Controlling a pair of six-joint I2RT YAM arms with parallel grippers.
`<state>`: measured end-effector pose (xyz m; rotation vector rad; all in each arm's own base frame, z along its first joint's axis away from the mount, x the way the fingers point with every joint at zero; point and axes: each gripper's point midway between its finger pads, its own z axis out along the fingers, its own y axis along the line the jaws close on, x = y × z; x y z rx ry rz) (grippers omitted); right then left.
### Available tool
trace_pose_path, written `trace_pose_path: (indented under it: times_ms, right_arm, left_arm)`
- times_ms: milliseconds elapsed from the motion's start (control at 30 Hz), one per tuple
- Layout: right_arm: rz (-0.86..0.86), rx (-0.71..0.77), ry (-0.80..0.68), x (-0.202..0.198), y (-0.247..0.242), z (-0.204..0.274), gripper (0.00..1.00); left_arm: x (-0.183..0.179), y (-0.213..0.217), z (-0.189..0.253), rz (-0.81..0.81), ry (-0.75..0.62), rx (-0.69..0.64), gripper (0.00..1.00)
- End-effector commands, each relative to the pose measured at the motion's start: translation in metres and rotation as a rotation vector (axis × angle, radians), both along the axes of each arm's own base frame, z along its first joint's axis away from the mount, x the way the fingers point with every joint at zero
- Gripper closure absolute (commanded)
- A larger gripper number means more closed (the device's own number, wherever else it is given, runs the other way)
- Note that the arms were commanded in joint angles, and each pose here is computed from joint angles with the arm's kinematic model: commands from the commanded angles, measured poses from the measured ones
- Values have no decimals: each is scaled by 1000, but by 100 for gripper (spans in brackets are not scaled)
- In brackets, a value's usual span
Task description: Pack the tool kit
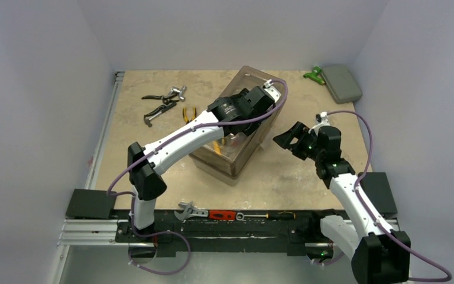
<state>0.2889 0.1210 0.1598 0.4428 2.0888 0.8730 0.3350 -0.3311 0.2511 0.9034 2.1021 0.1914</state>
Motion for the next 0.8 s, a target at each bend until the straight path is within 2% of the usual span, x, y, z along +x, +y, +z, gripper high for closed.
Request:
trace_pose_path:
  times_ms: [0, 100, 167, 300, 467, 600, 767]
  right_arm:
    - [4, -58, -86, 15, -5, 39, 21]
    - [0, -107, -83, 22, -10, 61, 21]
    - [-2, -120, -82, 25, -11, 71, 20]
    - [12, -101, -117, 30, -6, 89, 20]
    - [69, -109, -104, 39, 10, 103, 21]
    - [76, -122, -113, 42, 16, 111, 21]
    - [95, -128, -99, 48, 24, 111, 21]
  left_arm:
    - [7, 16, 28, 50, -14, -97, 35]
    - [6, 12, 35, 7, 36, -216, 35]
    - [7, 15, 36, -10, 21, -173, 35]
    - [18, 36, 36, 56, -55, -4, 36]
    - [26, 47, 51, 109, -116, -35, 36]
    - [33, 59, 60, 153, -172, 6, 38]
    - [18, 43, 64, 50, -116, -123, 35]
